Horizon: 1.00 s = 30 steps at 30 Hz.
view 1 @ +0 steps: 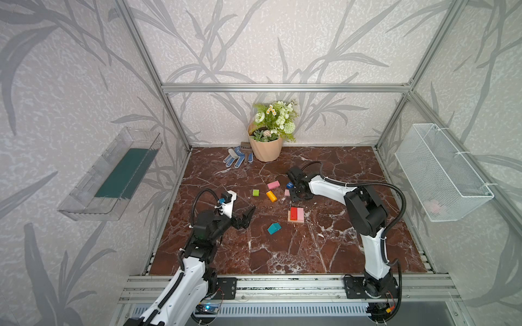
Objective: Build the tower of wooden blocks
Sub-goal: 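Lower the right gripper onto the loose pink bar, close and lift it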
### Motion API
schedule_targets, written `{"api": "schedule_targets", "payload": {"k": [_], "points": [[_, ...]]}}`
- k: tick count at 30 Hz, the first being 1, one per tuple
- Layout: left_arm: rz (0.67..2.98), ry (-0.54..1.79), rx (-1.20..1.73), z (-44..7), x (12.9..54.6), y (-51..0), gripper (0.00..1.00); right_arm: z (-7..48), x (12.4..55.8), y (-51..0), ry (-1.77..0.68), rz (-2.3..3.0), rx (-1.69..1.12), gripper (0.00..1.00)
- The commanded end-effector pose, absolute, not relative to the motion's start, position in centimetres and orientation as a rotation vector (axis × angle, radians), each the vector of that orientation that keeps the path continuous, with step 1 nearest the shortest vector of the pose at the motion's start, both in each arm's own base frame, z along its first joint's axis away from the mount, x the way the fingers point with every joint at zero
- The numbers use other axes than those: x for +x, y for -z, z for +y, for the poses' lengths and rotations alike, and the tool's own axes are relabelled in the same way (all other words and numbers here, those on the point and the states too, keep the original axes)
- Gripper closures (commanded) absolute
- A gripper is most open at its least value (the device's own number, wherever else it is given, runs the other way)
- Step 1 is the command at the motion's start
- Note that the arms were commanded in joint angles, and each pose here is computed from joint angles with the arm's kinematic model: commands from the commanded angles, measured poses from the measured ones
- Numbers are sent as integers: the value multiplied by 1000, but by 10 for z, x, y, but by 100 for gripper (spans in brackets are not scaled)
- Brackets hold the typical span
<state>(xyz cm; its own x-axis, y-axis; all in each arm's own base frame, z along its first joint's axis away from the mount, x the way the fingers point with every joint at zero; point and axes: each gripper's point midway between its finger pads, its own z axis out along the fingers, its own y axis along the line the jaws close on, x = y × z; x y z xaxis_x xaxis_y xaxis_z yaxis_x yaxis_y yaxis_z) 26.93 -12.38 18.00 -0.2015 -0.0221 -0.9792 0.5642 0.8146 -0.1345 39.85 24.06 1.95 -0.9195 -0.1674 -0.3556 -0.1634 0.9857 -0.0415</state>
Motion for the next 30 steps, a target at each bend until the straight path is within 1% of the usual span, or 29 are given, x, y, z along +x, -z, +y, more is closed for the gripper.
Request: {"api": "schedule_targets", "payload": {"k": [1,2,5,7,12,16,22,25,30], "points": [[1671,557,430,-124,269,-186,1,240,388,-21,-9,2793,-253,39],[1668,561,435,-125,268,-187,1,244,387,-22,-37,2789,-261,37],[1664,570,450,-127,266,-186,1,255,385,-27,-121,2758,-282,29],[1662,567,446,-126,266,-187,1,263,382,-31,-157,2750,-304,25],[1660,558,435,-124,266,-187,1,265,378,-37,-131,2755,-283,21],[1656,568,451,-127,264,-186,1,263,379,-38,-100,2738,-226,14],[1654,558,437,-124,265,-187,1,270,395,-24,-24,2791,-199,10],[1647,565,448,-126,263,-188,1,274,398,-17,-27,2796,-170,9],[1645,549,425,-122,264,-188,1,272,402,-15,8,2798,-127,9]]}}
